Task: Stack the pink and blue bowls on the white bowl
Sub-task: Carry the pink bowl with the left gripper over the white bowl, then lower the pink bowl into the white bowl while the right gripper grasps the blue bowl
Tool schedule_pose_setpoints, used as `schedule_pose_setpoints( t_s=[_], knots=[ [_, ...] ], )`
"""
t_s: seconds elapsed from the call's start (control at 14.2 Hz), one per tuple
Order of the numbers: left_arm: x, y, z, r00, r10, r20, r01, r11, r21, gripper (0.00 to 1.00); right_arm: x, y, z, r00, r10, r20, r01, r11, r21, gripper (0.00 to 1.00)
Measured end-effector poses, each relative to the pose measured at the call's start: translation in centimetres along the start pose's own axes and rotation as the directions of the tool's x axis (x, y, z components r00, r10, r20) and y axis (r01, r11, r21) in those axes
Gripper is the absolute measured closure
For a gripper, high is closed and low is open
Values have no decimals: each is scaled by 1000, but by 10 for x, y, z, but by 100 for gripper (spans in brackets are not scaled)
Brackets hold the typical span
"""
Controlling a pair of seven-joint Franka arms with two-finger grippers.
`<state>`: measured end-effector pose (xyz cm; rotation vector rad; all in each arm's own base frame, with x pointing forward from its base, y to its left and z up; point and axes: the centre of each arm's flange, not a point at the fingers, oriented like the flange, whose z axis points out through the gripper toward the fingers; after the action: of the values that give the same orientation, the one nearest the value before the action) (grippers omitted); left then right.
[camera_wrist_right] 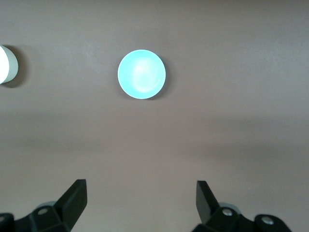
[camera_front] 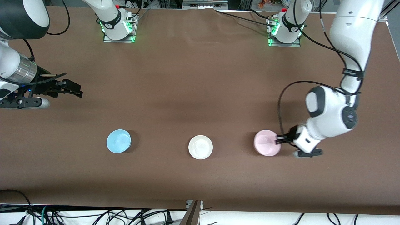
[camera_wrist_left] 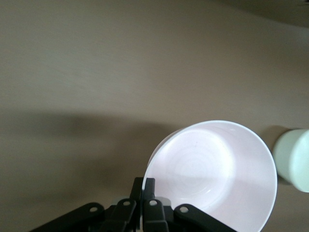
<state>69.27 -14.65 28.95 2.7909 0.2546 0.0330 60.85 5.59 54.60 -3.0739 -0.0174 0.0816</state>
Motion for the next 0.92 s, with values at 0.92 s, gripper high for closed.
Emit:
schedule_pose_setpoints(
  t_s=[0.92],
  knots=[
    [-41, 202, 94, 988, -148, -50, 147, 989, -32, 97, 85, 14, 150, 999, -32, -29, 28, 994, -106, 0]
  ],
)
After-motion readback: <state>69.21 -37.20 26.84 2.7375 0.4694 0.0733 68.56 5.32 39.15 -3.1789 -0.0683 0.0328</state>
